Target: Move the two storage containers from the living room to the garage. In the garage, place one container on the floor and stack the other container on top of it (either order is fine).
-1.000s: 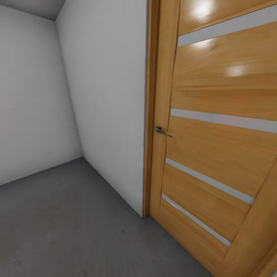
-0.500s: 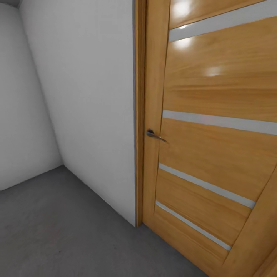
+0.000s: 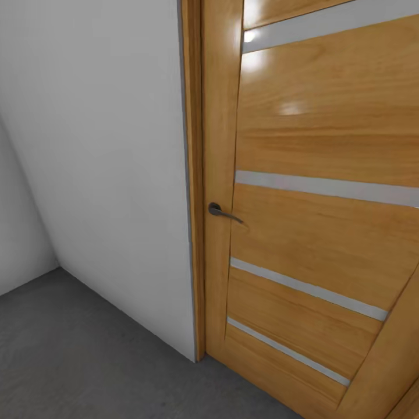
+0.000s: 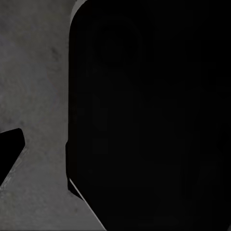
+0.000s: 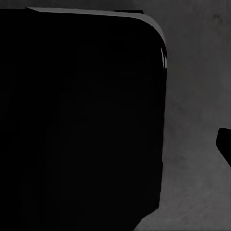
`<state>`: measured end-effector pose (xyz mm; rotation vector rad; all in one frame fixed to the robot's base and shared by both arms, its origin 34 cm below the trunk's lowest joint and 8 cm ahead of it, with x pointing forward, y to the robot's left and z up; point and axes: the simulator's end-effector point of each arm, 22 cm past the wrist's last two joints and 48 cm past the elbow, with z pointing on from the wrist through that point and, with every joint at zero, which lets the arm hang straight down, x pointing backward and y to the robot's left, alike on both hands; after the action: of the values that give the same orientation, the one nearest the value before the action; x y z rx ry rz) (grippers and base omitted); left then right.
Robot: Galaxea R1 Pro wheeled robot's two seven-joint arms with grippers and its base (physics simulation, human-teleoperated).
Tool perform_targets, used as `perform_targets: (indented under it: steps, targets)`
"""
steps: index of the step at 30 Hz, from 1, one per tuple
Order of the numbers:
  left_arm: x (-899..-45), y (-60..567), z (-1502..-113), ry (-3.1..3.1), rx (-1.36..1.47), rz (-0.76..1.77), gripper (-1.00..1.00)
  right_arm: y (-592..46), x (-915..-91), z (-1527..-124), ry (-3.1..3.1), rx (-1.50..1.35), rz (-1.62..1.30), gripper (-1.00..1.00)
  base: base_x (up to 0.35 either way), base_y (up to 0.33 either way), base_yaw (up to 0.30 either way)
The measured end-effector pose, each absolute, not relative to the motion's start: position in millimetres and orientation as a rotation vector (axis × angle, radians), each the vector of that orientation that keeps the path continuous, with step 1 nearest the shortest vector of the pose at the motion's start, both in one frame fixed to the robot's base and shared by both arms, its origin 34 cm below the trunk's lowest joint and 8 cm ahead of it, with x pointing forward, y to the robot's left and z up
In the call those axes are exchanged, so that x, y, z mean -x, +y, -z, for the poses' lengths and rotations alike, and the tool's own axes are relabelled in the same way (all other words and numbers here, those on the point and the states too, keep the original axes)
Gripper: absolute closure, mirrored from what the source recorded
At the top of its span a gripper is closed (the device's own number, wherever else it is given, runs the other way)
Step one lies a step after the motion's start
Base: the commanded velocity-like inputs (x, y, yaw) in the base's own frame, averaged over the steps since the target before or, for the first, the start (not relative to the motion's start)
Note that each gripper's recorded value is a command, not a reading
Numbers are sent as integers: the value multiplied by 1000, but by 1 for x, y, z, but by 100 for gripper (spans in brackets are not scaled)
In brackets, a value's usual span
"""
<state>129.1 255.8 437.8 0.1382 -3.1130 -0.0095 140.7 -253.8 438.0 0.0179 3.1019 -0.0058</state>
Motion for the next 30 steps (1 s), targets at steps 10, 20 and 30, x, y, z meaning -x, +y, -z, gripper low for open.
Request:
perform_targets:
  steps: [10, 20, 30]
  targets:
    - [-130, 256, -438, -3114, -139, 13, -100, -254, -141, -438, 3102, -17, 6, -100, 187, 107, -291]
    - [-130, 257, -438, -3115, -139, 20, -100, -254, -141, -438, 3102, -14, 5, -100, 11, 4, -291]
    - [-130, 257, -438, -3116, -140, 21, -100, -254, -141, -438, 3102, -12, 5, -100, 0, 0, -291]
